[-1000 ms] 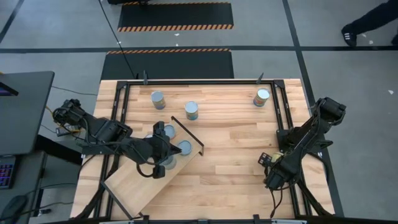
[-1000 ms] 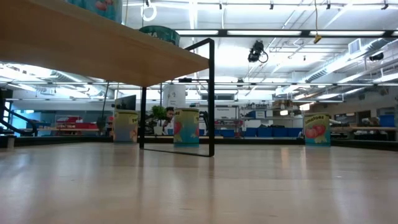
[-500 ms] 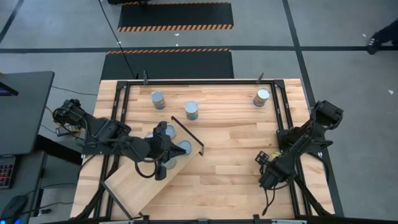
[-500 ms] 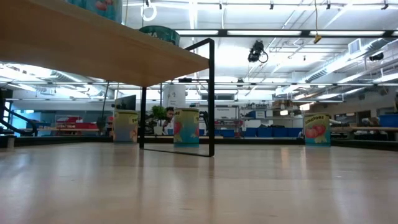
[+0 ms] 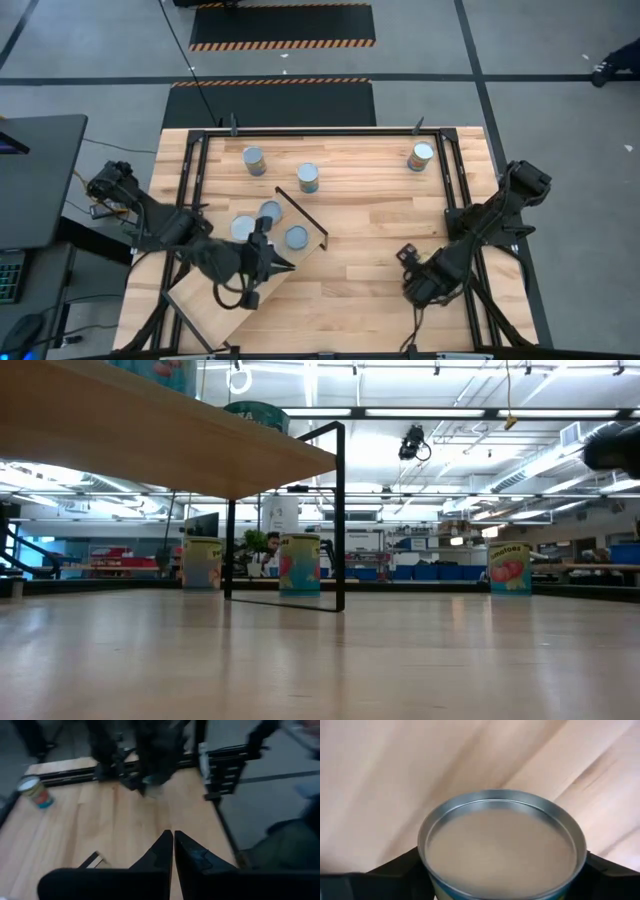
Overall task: Pick and place cans onto a shelf
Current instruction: Put the canned carrots on the shelf
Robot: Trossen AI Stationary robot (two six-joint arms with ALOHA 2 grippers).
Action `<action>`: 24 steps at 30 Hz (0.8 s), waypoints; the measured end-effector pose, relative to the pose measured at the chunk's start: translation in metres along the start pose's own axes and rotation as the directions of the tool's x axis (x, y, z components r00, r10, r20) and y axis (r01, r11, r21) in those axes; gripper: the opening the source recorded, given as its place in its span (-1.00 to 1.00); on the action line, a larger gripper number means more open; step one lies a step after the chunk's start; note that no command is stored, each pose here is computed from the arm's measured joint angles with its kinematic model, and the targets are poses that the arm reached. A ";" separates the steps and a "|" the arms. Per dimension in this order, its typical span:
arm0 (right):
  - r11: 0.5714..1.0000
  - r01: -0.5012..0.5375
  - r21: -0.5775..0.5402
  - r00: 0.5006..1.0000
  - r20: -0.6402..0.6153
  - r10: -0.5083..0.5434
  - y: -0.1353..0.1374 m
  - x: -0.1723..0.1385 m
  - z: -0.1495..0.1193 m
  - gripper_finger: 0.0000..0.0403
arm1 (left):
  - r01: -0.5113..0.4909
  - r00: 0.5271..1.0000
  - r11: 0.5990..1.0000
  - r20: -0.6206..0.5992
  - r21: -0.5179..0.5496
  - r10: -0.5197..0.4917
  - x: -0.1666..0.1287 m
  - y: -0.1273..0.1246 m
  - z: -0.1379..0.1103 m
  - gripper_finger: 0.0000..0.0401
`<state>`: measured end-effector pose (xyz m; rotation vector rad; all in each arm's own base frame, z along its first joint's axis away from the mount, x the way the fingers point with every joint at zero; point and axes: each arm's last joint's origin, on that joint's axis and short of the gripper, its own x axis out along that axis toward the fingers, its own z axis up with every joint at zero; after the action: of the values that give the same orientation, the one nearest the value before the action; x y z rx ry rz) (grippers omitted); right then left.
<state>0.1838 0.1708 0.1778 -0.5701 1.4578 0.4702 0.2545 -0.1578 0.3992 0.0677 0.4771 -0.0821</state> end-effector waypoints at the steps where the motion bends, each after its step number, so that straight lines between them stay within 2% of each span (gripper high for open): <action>1: 0.999 0.027 0.025 0.998 0.064 -0.029 -0.003 -0.005 0.008 0.52 | -0.025 1.000 1.000 -0.004 -0.003 0.025 0.001 -0.004 -0.005 -0.89; 3: 0.994 0.066 0.087 0.966 0.245 -0.085 -0.008 -0.011 0.027 0.56 | -0.038 0.999 0.999 -0.016 -0.018 0.038 0.003 -0.012 -0.014 -0.89; 5: 0.989 0.070 0.129 0.899 0.423 -0.119 -0.012 -0.016 0.045 0.59 | -0.016 1.000 0.998 -0.010 -0.066 0.015 0.006 -0.019 -0.020 -0.89; 7: 0.984 0.079 0.158 0.795 0.586 -0.158 -0.018 -0.023 0.061 0.59 | 0.015 1.000 0.994 0.010 -0.104 -0.014 0.012 -0.024 -0.022 -0.89; 9: 0.975 0.096 0.199 0.674 0.708 -0.211 -0.026 -0.029 0.072 0.58 | 0.054 0.998 0.995 0.029 -0.087 -0.052 0.011 -0.030 -0.022 -0.89; 12: 0.955 0.092 0.282 0.485 0.825 -0.290 -0.044 -0.031 0.079 0.57 | 0.093 0.990 0.994 0.113 -0.062 -0.086 0.010 -0.032 -0.013 -0.89; 14: 0.942 0.064 0.329 0.388 0.862 -0.327 -0.055 -0.023 0.083 0.57 | 0.139 0.980 0.990 0.147 -0.010 -0.136 0.008 -0.038 -0.010 -0.89; 17: 0.948 0.027 0.316 0.321 0.896 -0.308 -0.062 0.001 0.091 0.57 | 0.203 0.956 0.977 0.203 0.061 -0.211 0.005 -0.043 -0.004 -0.89; 24: 0.949 0.027 0.315 0.262 0.914 -0.311 -0.070 0.045 0.117 0.58 | 0.187 0.950 0.973 0.226 0.137 -0.215 0.004 -0.043 -0.001 -0.89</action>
<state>0.3217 0.1865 0.1411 -0.1275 0.1997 0.3348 0.2538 -0.2009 0.3940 0.1195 0.2356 -0.3153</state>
